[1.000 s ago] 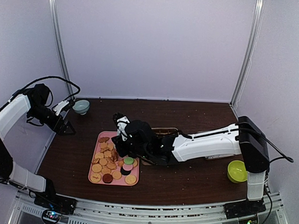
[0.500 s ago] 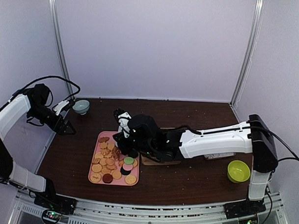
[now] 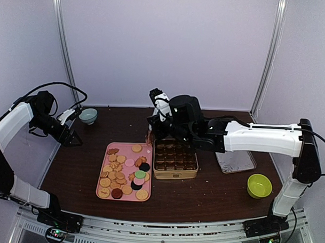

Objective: Pack the cookies
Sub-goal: Place the fake cookies in the empty pocket of the box, then pick up the fake cookies from the plate.

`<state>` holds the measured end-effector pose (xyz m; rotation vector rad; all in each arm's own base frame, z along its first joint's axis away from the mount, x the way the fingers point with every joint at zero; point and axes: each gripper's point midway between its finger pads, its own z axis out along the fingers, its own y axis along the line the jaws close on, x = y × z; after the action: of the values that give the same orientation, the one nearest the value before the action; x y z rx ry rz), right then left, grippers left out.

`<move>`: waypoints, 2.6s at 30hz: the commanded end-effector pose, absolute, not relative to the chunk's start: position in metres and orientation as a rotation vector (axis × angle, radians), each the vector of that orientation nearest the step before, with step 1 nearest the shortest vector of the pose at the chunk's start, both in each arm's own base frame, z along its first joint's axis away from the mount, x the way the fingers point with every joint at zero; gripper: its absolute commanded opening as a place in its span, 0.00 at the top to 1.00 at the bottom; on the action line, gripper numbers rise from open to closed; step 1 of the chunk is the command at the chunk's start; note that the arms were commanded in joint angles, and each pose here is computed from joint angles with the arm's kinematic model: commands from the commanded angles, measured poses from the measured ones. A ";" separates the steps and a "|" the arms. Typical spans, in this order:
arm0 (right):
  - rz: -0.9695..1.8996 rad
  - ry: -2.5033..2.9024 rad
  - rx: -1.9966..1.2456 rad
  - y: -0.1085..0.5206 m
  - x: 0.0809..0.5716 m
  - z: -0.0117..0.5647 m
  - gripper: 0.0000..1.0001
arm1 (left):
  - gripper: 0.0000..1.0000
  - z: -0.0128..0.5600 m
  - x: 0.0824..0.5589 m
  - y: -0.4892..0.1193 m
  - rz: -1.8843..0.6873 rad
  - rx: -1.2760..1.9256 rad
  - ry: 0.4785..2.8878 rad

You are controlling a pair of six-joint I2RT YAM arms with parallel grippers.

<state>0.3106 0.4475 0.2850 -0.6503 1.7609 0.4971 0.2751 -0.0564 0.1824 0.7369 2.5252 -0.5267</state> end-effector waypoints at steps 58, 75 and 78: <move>0.411 1.674 -0.756 0.441 0.327 0.301 0.78 | 0.14 0.205 0.280 -0.074 -0.710 0.725 2.464; 0.676 1.627 -0.805 0.539 0.249 0.289 0.75 | 0.13 0.201 0.269 -0.069 -0.664 0.744 2.493; 0.691 1.626 -0.806 0.552 0.249 0.287 0.74 | 0.13 0.200 0.268 -0.070 -0.664 0.746 2.494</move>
<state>0.2459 0.5343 0.2575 -0.8831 1.6778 0.6071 0.2712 -0.0712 0.1953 0.7318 2.5111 -0.6822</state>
